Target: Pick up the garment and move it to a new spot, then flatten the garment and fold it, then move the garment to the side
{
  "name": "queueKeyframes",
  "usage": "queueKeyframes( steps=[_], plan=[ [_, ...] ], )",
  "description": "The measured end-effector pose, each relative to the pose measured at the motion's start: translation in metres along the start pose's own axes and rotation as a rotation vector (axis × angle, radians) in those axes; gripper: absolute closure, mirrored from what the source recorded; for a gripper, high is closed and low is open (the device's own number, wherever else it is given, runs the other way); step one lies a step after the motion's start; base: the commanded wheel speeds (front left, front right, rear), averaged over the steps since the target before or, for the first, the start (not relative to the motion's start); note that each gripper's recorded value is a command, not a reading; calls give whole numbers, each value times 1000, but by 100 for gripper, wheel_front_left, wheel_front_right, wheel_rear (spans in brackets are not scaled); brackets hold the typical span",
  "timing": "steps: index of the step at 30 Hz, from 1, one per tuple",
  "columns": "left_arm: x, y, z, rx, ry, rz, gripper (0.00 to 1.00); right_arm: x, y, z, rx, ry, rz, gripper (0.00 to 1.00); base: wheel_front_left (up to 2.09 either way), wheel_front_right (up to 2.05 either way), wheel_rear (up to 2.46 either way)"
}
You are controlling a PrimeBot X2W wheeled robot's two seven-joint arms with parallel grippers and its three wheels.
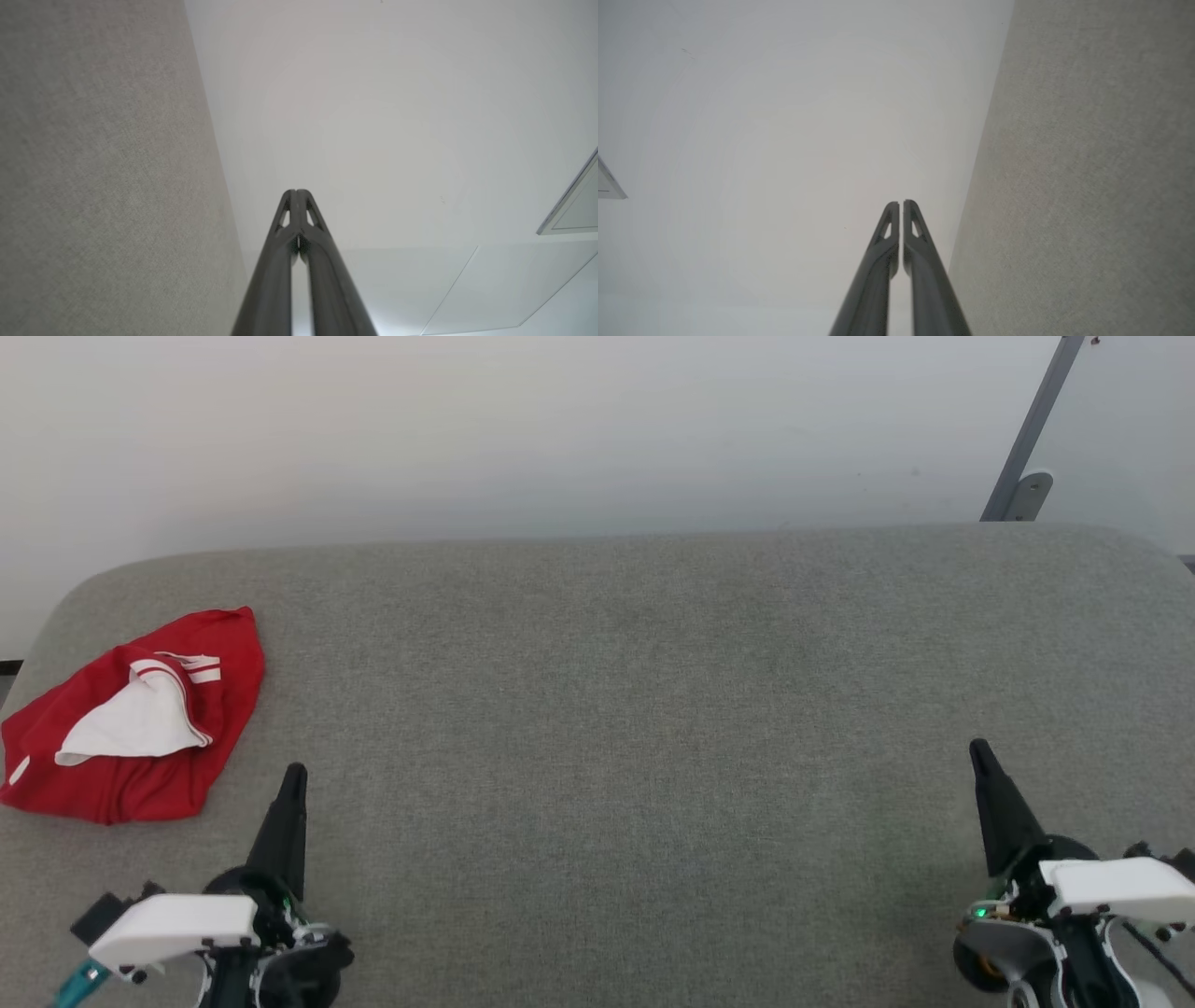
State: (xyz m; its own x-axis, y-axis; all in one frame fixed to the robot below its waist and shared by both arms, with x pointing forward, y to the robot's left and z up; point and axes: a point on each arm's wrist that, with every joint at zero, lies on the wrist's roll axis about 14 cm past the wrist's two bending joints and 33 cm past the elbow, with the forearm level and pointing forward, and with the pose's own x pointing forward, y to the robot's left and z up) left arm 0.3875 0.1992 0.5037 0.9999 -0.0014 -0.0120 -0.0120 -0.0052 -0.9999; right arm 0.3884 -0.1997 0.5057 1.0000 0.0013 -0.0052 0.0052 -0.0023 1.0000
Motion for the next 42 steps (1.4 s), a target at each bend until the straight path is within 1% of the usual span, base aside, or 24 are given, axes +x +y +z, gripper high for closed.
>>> queueKeyframes(
  steps=[2,5,7,12,15,16,17,27,33,42],
  plan=[
    [-1,3,0,-2,0,9,0,-1,-3,0,1,0,-10,0,0,0,0],
    [-9,22,-3,-16,-1,67,0,-10,-22,-1,9,-3,-66,0,0,0,0],
    [-13,28,-4,-18,-2,85,0,-14,-29,-1,9,-3,-85,0,0,0,0],
    [-11,22,-5,-7,-8,77,0,-13,-24,-2,-25,-8,-70,0,0,0,0],
    [-10,18,-5,21,-11,75,0,-12,-21,-1,-70,-9,-66,0,0,0,0],
    [-10,17,-5,40,-8,76,0,-12,-21,0,-92,-9,-65,0,0,0,0],
    [-9,15,-3,87,-8,79,0,-12,-20,1,-133,-7,-64,0,0,0,0],
    [-8,10,4,338,-4,105,0,-11,-13,5,-388,21,-53,0,0,0,0],
    [-9,9,9,497,-7,108,0,-11,-13,8,-528,29,-57,0,0,0,0],
    [-12,7,17,645,-39,101,0,-15,-19,18,-674,18,-78,0,0,0,0]
  ],
)
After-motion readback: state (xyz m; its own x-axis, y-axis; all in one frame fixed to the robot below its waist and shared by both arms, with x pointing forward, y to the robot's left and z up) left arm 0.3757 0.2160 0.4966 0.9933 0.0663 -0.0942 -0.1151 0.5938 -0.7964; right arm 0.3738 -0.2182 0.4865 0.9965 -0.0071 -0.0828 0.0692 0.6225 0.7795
